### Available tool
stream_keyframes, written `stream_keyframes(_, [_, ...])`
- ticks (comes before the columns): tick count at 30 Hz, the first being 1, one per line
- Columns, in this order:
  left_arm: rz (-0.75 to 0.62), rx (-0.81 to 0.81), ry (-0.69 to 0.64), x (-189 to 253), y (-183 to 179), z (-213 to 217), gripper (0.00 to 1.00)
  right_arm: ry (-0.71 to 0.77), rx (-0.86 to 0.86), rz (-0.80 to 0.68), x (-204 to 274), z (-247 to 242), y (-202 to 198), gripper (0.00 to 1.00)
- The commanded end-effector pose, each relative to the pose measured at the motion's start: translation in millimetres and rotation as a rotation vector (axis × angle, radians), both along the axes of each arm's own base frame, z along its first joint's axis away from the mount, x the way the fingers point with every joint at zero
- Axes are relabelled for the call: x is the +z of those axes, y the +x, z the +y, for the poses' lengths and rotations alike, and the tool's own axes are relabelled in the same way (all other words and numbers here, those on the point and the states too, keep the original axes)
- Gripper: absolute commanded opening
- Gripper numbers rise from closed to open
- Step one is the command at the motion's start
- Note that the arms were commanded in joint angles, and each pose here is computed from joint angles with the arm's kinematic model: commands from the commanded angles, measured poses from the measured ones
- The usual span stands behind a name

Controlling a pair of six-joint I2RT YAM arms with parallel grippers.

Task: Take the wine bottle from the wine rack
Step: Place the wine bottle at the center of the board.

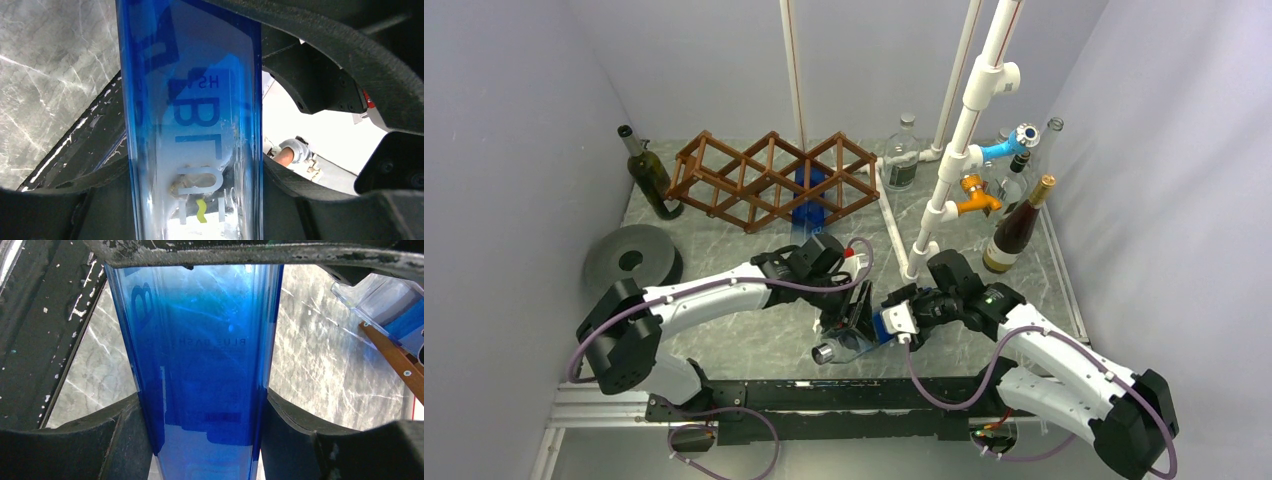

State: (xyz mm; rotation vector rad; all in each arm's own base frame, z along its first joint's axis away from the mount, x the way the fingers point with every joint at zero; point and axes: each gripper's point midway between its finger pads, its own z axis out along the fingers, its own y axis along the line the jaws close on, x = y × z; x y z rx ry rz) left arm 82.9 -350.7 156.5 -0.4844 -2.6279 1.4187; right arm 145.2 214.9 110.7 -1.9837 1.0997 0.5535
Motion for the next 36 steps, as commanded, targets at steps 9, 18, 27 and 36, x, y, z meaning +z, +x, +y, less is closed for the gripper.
stream_keyframes(9, [-0.195,-0.065,-0.273,72.5,17.2,-23.1,0.55,0.085,0.047,0.044,15.2,5.0,-12.8,0.0])
stream_keyframes(18, [-0.24,-0.015,-0.251,71.9,30.0,-4.3,0.83,0.115,0.039,0.068,20.6,2.4,-13.7,0.0])
stream_keyframes(27, [-0.335,0.089,-0.286,77.8,41.8,14.3,0.9,0.162,0.027,0.13,28.9,1.9,-15.7,0.0])
stream_keyframes(36, [-0.501,0.269,-0.4,95.9,58.9,34.8,0.95,0.215,0.017,0.206,38.5,2.7,-17.9,0.0])
